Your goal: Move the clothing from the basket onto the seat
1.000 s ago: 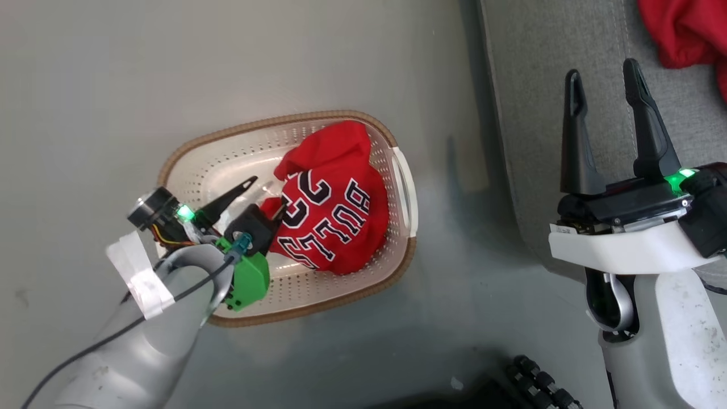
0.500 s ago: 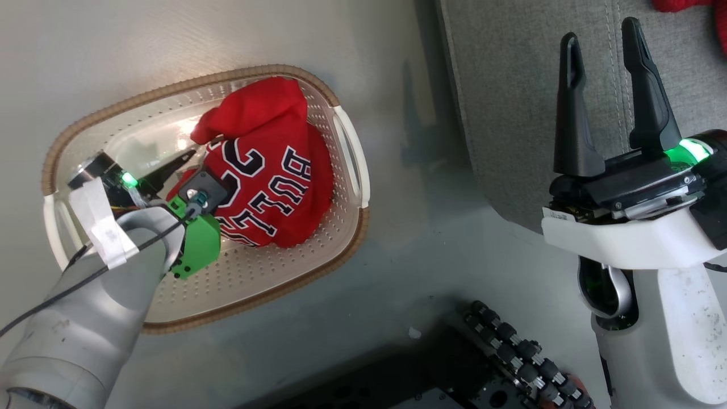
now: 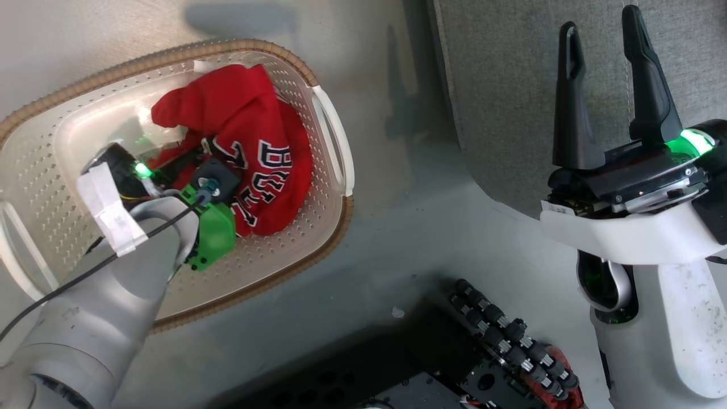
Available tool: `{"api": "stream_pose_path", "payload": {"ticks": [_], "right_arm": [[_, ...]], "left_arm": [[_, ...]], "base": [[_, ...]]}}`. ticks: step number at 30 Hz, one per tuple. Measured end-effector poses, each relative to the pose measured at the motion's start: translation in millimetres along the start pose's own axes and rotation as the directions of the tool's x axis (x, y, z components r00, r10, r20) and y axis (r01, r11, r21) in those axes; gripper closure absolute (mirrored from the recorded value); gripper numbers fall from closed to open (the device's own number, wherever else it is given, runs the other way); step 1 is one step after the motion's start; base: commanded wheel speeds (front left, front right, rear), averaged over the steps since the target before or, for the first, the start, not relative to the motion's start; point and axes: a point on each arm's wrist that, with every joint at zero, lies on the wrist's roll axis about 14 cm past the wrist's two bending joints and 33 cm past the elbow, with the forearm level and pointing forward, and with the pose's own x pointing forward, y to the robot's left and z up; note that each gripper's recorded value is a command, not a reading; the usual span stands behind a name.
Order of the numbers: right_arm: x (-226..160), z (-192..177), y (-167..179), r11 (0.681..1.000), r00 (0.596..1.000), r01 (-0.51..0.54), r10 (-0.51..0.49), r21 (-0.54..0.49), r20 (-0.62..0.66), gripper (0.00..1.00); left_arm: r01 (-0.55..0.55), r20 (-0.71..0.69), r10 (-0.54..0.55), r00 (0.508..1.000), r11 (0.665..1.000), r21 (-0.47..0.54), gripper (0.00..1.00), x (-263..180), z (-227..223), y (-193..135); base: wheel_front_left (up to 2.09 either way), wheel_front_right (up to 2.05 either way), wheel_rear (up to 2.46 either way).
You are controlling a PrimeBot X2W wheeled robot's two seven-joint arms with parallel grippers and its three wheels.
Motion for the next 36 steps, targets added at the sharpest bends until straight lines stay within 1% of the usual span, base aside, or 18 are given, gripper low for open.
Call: {"api": "stream_pose_path", "payload": {"ticks": [1,2,3,10,13,17,20,24,31,36], "right_arm": [[0.7,1.2,0.3,1.0,1.0,-0.001,0.001,0.001,0.004,0.0],[1.4,2.8,0.9,1.0,1.0,-0.003,0.003,0.003,0.009,0.0],[2.3,5.1,1.4,1.0,1.0,-0.005,0.005,0.004,0.016,0.0],[2.3,19.2,1.7,1.0,0.999,-0.004,0.004,0.008,0.049,0.0],[-0.8,27.7,-0.3,1.0,0.998,0.003,-0.002,-0.005,0.063,0.0],[-8.1,38.9,-3.4,1.0,0.997,0.017,-0.015,-0.013,0.08,0.0],[-14.9,49.5,-2.2,1.0,0.995,0.019,-0.017,-0.013,0.096,0.0],[-24.4,60.4,2.3,1.0,0.994,0.012,-0.01,-0.015,0.11,0.0],[-48.0,84.6,7.6,1.0,0.989,0.009,-0.009,0.002,0.147,0.0],[-69.2,105.0,15.7,1.0,0.983,-0.008,0.005,0.011,0.185,0.0]], "left_arm": [[0.009,0.008,-0.009,1.0,1.0,0.004,0.51,-0.8,2.8,-2.6],[0.013,0.013,-0.013,1.0,1.0,0.006,0.88,-2.2,4.1,-3.6],[0.014,0.022,-0.014,1.0,1.0,0.005,1.0,-4.3,5.7,-3.0],[0.006,0.075,-0.006,0.997,1.0,-0.006,1.0,-18.8,26.0,0.2],[0.004,0.132,0.001,0.991,0.999,-0.038,1.0,-26.4,45.6,-5.0],[-0.009,0.173,0.023,0.985,0.997,-0.082,1.0,-42.6,58.5,-19.7],[-0.042,0.215,0.069,0.974,0.991,-0.13,1.0,-59.2,72.7,-25.1],[-0.085,0.258,0.123,0.958,0.985,-0.151,1.0,-82.6,87.2,-30.5],[-0.167,0.371,0.232,0.899,0.966,-0.197,1.0,-130.8,127.0,-41.8],[-0.23,0.46,0.294,0.838,0.954,-0.19,1.0,-169.6,157.7,-52.1]], "base": [[0.0,0.0,0.0],[0.0,0.0,0.0],[0.0,0.0,0.0],[0.0,0.0,0.0],[0.0,0.0,0.0],[0.0,0.0,0.0],[0.0,0.0,0.0],[0.0,0.0,0.0],[0.0,0.0,0.0],[0.0,0.0,0.0]]}}
